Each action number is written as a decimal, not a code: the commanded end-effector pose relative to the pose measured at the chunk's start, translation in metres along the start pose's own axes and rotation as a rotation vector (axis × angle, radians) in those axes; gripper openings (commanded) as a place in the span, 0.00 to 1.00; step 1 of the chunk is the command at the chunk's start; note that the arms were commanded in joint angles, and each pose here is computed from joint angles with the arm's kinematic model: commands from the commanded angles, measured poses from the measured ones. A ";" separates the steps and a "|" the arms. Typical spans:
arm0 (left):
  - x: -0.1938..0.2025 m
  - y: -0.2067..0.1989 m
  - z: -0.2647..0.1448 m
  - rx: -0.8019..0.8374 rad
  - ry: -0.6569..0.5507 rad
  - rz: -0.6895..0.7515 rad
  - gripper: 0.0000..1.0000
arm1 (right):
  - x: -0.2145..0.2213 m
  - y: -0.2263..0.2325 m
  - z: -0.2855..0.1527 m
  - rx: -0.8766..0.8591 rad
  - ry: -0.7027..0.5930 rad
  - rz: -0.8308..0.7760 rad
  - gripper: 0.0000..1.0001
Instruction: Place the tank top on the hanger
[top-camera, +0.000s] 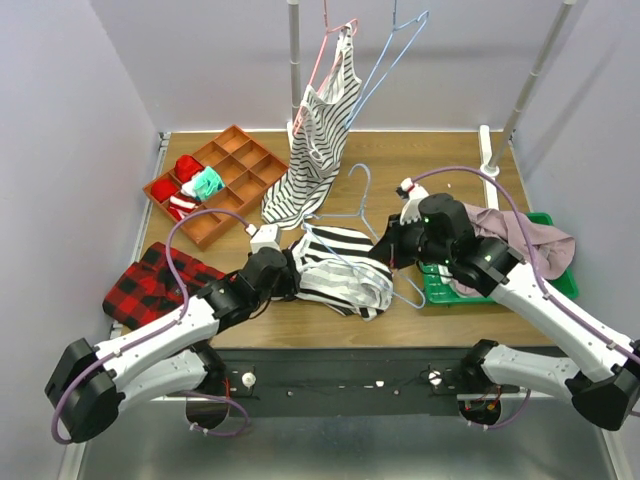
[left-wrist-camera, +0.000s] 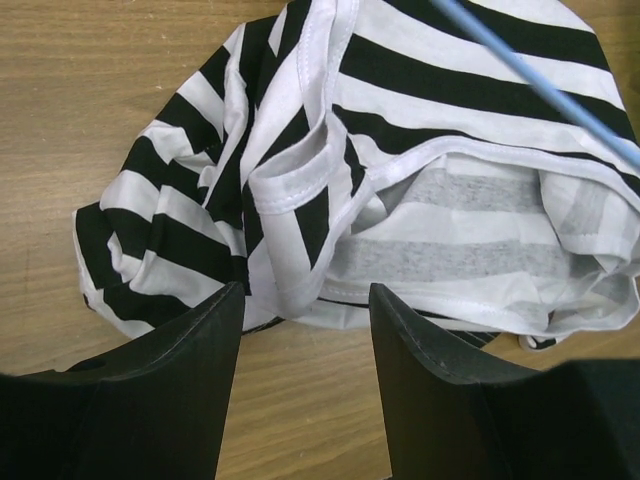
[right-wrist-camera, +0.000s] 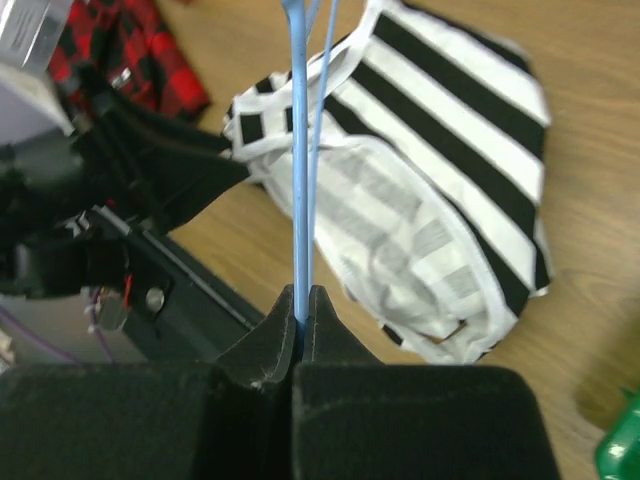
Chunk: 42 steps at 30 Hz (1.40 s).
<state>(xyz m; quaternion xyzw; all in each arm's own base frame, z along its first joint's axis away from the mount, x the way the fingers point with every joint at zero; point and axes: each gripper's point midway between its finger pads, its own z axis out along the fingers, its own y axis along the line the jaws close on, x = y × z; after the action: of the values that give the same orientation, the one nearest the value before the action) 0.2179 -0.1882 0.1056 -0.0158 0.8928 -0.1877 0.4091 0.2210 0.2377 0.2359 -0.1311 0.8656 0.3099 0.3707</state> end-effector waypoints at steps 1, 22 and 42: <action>-0.024 -0.004 0.012 -0.027 -0.094 -0.041 0.61 | 0.014 0.024 -0.010 -0.067 0.021 -0.002 0.01; -0.087 -0.003 0.039 -0.060 -0.150 -0.166 0.12 | 0.048 0.028 -0.047 -0.128 0.133 -0.067 0.01; -0.099 -0.003 0.042 -0.054 -0.143 -0.211 0.12 | 0.042 0.032 -0.061 -0.141 0.135 -0.104 0.01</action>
<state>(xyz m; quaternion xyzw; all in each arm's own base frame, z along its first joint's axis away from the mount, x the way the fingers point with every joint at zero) 0.3070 -0.1802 0.1362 -0.1258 0.8692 -0.1833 0.4416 0.1527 0.2228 0.2446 -0.2036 0.8648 0.3266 0.3226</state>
